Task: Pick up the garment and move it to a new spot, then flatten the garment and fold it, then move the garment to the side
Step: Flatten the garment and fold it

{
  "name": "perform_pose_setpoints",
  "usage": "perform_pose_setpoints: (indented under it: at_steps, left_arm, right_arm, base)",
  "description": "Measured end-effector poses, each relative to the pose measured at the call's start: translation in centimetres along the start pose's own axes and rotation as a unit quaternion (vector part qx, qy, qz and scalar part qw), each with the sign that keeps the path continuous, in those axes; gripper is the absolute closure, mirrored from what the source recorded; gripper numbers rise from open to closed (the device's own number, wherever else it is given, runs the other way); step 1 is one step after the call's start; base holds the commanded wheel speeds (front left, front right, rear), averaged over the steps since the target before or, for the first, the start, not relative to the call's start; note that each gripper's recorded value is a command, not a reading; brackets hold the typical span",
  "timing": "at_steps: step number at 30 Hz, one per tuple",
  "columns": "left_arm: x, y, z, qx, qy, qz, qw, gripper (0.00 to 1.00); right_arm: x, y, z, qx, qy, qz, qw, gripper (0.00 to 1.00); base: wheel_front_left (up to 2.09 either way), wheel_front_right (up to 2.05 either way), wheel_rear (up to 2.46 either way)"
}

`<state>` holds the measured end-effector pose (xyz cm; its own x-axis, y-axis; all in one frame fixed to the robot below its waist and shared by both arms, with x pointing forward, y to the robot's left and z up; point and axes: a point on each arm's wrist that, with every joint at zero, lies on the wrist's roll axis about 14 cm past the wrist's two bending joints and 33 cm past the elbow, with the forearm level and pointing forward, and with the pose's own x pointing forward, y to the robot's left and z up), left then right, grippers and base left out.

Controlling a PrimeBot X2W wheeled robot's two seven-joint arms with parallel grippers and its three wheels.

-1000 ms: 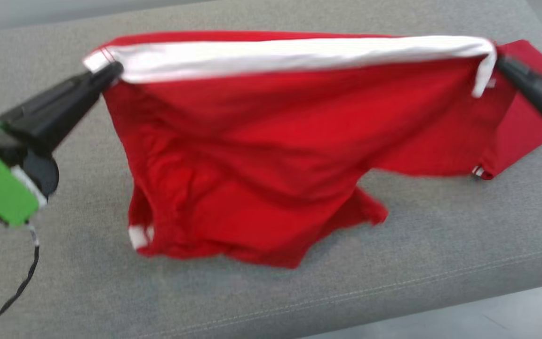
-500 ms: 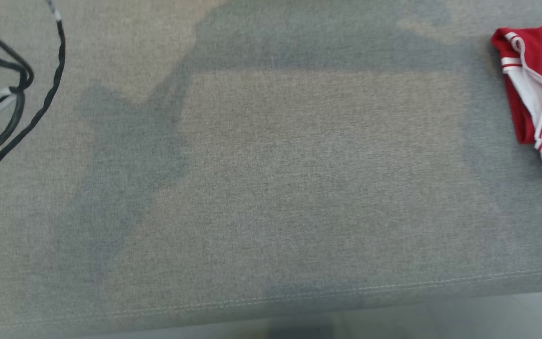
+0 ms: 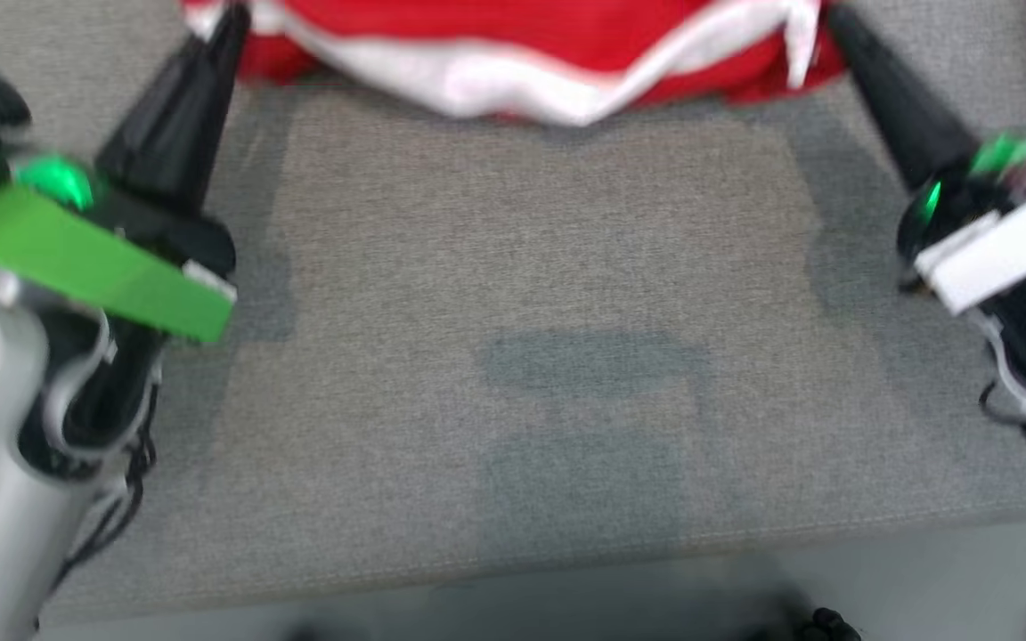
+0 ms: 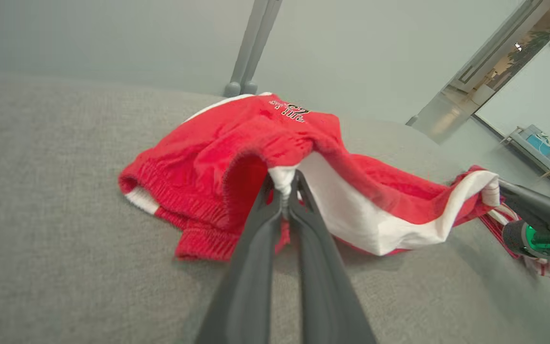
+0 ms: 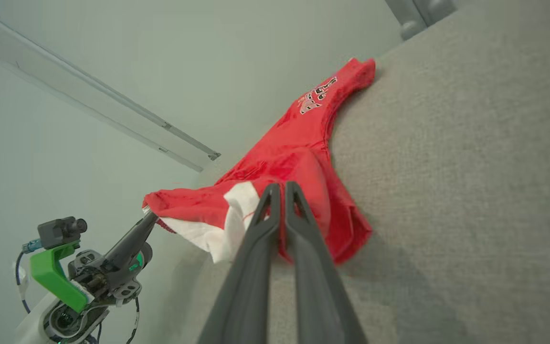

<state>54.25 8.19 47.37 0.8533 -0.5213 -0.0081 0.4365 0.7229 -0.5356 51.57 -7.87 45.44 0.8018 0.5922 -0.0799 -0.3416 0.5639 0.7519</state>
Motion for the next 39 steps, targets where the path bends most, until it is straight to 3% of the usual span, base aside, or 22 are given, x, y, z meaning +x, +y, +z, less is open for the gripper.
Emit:
perform_pose_setpoints:
  at_steps: [4, 12, 16, 22, 31, 39]
  left_arm:
    - [-2.5, 2.2, -5.3, -0.033, 0.047, 0.042, 0.997, 1.00]
    - [-4.2, -0.1, -7.3, -0.054, 0.065, 0.022, 0.996, 1.00]
    - [-5.3, -1.9, -7.5, -0.068, 0.073, 0.009, 0.995, 1.00]
    - [-8.3, -4.8, -9.0, -0.140, 0.109, 0.002, 0.984, 1.00]
    - [-11.9, -5.7, -8.7, -0.163, 0.115, 0.025, 0.980, 1.00]
    - [-13.7, -6.5, -9.4, -0.177, 0.130, 0.030, 0.975, 1.00]
  right_arm:
    - [-3.3, -3.0, -3.9, 0.039, 0.036, -0.050, 0.997, 1.00]
    - [-7.5, -4.9, -2.9, 0.019, 0.030, -0.099, 0.994, 1.00]
    - [-8.5, -4.2, -1.9, 0.000, 0.025, -0.097, 0.995, 1.00]
    - [-9.8, -3.2, -1.7, -0.021, 0.042, -0.089, 0.995, 1.00]
    - [-12.4, -1.5, -5.8, -0.019, 0.142, -0.072, 0.987, 1.00]
    - [-13.8, -0.7, -6.8, -0.049, 0.190, -0.064, 0.978, 1.00]
  base:
    - [0.00, 0.00, 0.00]
    - [0.00, 0.00, 0.00]
    - [0.00, 0.00, 0.00]
    - [0.00, 0.00, 0.00]
    - [0.00, 0.00, 0.00]
    - [0.00, 0.00, 0.00]
